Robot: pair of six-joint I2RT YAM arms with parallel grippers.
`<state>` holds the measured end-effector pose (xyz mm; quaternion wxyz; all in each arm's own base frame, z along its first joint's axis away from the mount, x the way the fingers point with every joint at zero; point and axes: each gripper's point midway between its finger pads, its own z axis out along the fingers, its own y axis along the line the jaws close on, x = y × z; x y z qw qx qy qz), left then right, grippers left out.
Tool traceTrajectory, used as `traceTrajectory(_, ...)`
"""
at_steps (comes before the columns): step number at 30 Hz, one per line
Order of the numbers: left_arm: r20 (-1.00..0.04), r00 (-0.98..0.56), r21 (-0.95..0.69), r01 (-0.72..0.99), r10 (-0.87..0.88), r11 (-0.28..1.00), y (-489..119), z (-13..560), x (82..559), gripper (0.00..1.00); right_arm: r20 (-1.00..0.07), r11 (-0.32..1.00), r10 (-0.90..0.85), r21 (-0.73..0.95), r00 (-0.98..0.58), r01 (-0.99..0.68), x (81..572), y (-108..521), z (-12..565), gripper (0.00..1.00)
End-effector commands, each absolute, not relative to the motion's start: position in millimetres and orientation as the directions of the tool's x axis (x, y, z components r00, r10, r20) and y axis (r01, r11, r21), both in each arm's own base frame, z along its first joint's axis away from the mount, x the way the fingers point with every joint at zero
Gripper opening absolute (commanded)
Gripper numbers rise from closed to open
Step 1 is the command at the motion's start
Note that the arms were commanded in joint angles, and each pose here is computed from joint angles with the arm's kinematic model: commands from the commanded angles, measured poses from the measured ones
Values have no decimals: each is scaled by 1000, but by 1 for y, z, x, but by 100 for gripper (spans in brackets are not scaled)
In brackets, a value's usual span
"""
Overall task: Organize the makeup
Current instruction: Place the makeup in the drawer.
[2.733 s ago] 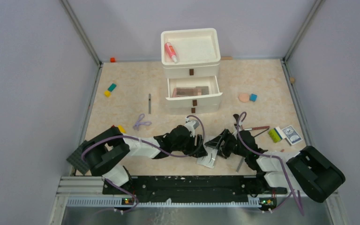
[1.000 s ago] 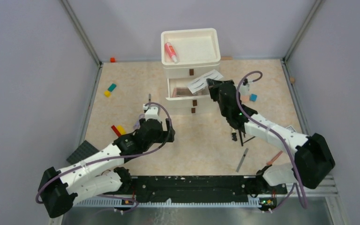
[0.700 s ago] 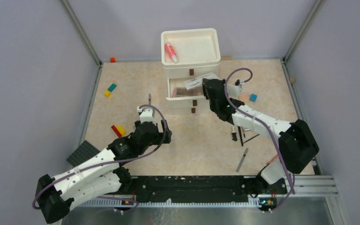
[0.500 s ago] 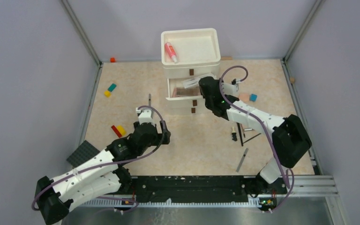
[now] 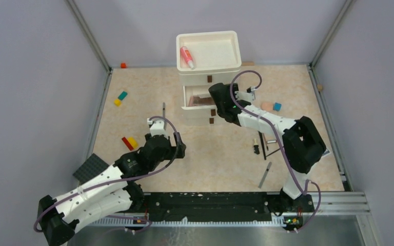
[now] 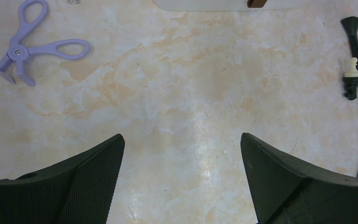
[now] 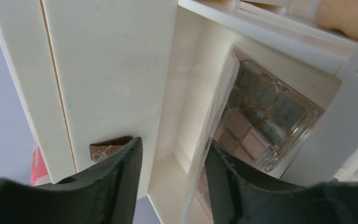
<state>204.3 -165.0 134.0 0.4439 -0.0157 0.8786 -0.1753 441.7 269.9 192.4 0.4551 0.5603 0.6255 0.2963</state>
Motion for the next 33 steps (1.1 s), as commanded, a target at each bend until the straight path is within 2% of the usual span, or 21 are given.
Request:
traceTrajectory(1, -776, -596, -337, 114, -207, 935, -162, 136, 204, 99, -197, 179, 980, 911, 9, 372, 446, 290, 220, 55)
traceTrajectory(8, -773, -602, -340, 123, -203, 932, -166, 136, 205, 99, -191, 190, 981, 933, -27, 304, 430, 287, 249, 63)
traceTrajectory(14, -778, -596, -336, 131, -197, 933, -172, 140, 211, 99, -183, 196, 980, 955, -76, 225, 413, 283, 282, 64)
traceTrajectory(20, -800, -574, -309, 144, -175, 940, -176, 151, 220, 99, -209, 231, 970, 954, -127, 192, 389, 270, 288, 64)
traceTrajectory(21, -807, -566, -301, 150, -168, 942, -176, 156, 222, 99, -234, 253, 964, 952, -126, 171, 385, 265, 293, 64)
traceTrajectory(27, -879, -456, -246, 188, -138, 951, -180, 212, 247, 99, -557, 559, 828, 828, -67, 36, 359, 218, 309, 60)
traceTrajectory(30, -901, -410, -242, 198, -144, 950, -182, 246, 266, 99, -713, 715, 699, 699, -53, 22, 348, 195, 308, 59)
traceTrajectory(33, -916, -374, -237, 204, -148, 950, -181, 271, 289, 99, -812, 815, 580, 577, -69, 54, 339, 169, 295, 59)
